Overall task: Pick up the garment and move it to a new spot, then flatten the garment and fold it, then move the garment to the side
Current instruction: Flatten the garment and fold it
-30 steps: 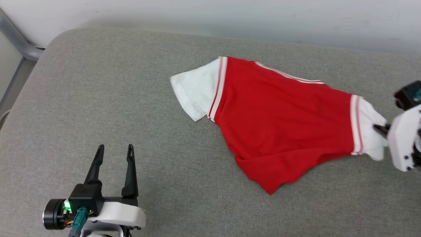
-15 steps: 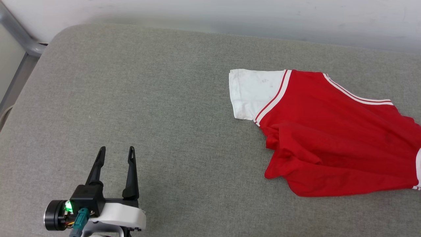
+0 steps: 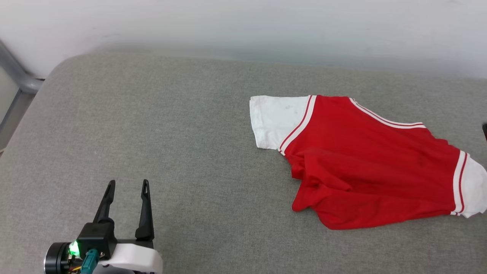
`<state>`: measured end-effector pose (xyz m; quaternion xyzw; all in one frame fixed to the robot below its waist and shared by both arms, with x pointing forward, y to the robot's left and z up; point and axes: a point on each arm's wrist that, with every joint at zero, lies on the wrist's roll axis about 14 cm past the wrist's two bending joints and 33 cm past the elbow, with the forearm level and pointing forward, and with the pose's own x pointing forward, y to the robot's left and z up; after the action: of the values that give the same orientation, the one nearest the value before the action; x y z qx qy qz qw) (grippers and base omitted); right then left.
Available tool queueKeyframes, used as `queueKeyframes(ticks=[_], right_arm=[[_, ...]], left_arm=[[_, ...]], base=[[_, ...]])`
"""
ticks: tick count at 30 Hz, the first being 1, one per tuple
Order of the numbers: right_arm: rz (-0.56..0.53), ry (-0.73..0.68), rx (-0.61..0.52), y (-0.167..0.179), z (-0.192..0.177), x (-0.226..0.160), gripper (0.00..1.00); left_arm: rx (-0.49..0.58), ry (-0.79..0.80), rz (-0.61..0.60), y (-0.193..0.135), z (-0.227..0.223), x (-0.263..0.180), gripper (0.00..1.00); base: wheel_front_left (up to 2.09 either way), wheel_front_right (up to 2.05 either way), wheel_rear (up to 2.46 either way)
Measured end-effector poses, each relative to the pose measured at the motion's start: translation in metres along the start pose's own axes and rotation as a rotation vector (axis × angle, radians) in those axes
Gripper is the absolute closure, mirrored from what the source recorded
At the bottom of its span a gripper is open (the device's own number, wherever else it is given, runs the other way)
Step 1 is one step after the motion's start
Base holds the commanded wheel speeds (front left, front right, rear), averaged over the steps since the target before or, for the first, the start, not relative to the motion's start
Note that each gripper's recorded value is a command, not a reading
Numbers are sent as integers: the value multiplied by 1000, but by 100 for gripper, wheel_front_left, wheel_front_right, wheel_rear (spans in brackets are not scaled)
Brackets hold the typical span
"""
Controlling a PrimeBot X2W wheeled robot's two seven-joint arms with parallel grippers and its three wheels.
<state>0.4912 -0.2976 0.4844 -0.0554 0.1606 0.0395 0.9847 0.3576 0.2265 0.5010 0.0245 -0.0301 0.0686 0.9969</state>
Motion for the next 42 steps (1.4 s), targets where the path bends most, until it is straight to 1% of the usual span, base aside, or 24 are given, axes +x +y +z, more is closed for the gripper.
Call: queueKeyframes(ticks=[3, 6, 9, 13, 15, 17, 20, 25, 29, 34, 37, 40, 42], right_arm=[[6, -193, 1, 10, 37, -6, 0], [0, -318, 15, 21, 54, -16, 0], [-18, -417, 15, 32, 67, -29, 0], [-18, -531, 32, 65, 77, -51, 0], [-19, -568, 12, 81, 78, -64, 0], [-20, -600, 39, 95, 79, -76, 0], [-5, -611, 43, 114, 75, -90, 0], [11, -574, 94, 127, 55, -103, 0], [18, -528, 119, 130, 38, -107, 0], [17, -487, 138, 131, 23, -108, 0], [13, -473, 143, 131, 18, -107, 0], [4, -468, 142, 128, 17, -103, 0], [-4, -468, 141, 125, 18, -100, 0]], left_arm=[[1, -7, -8, -2, 2, -3, 0], [1, -16, -14, -3, 5, -4, 0], [4, -26, -19, -4, 8, -4, 0], [9, -30, -17, -2, 10, -6, 0], [11, -32, -18, -1, 11, -7, 0], [14, -34, -21, -1, 11, -8, 0], [23, -38, -22, 2, 13, -8, 0], [26, -67, -41, 3, 21, -1, 0], [27, -109, -82, -1, 34, 16, 0], [34, -164, -167, -12, 53, 53, 0], [52, -190, -233, -25, 65, 81, 0], [56, -181, -303, -44, 75, 112, 0], [62, -167, -368, -62, 82, 131, 0]], base=[[0, 0, 0], [0, 0, 0], [0, 0, 0], [0, 0, 0], [0, 0, 0], [0, 0, 0], [0, 0, 0], [0, 0, 0], [0, 0, 0], [0, 0, 0], [0, 0, 0], [0, 0, 0], [0, 0, 0]])
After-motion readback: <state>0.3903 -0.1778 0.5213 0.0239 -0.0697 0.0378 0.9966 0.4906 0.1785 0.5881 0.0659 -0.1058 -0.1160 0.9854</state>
